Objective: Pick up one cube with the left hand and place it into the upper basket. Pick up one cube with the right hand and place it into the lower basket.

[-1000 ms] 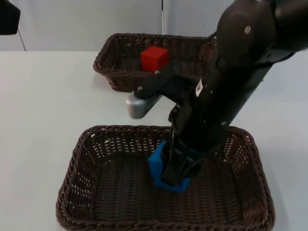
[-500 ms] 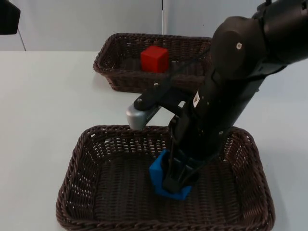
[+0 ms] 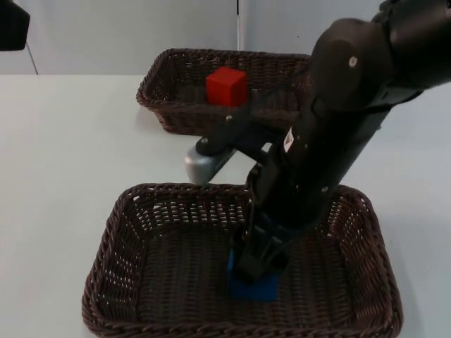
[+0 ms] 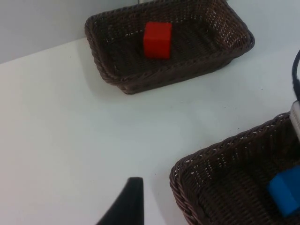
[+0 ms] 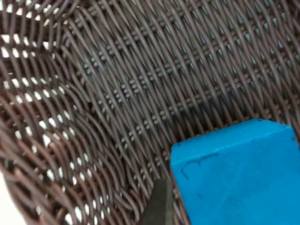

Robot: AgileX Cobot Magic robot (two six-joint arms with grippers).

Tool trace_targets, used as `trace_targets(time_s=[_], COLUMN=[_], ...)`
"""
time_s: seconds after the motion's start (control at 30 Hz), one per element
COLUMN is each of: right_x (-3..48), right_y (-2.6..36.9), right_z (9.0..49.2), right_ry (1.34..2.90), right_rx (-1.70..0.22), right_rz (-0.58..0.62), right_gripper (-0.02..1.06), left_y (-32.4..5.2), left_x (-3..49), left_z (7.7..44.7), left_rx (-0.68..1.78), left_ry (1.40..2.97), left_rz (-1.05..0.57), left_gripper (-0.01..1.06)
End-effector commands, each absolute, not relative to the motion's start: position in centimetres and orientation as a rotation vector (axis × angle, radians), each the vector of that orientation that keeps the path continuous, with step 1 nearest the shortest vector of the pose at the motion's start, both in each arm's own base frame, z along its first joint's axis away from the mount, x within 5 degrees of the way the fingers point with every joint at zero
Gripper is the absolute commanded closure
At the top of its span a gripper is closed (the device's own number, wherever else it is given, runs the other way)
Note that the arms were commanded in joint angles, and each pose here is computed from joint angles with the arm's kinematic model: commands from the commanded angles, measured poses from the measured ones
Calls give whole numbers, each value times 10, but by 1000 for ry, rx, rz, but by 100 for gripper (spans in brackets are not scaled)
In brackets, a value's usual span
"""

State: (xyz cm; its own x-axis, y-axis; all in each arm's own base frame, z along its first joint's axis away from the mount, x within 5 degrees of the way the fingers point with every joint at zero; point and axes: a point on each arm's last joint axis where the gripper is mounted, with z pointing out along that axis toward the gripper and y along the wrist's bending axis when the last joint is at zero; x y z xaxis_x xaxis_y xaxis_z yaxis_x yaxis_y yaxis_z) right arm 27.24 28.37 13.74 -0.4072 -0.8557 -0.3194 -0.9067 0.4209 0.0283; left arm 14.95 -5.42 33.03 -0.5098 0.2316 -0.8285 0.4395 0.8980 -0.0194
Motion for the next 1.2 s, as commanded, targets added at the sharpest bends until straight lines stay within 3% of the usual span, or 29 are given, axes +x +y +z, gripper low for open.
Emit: trace_targets(time_s=[0.0, 0.63, 1.17], right_x=[268, 231, 203], right_y=[283, 247, 223], right_z=[158, 316, 355], right_ry=[2386, 2038, 1991], right_rx=[-1541, -1327, -1323], right_rz=[296, 387, 422], right_gripper=[32, 32, 32], left_y=[-55, -55, -53], left_x=[148, 148, 142], left_z=[331, 331, 334], left_rx=[476, 477, 479], left_ry=[2113, 2116, 2095], left_rz=[-291, -292, -291], left_gripper=[0, 0, 0])
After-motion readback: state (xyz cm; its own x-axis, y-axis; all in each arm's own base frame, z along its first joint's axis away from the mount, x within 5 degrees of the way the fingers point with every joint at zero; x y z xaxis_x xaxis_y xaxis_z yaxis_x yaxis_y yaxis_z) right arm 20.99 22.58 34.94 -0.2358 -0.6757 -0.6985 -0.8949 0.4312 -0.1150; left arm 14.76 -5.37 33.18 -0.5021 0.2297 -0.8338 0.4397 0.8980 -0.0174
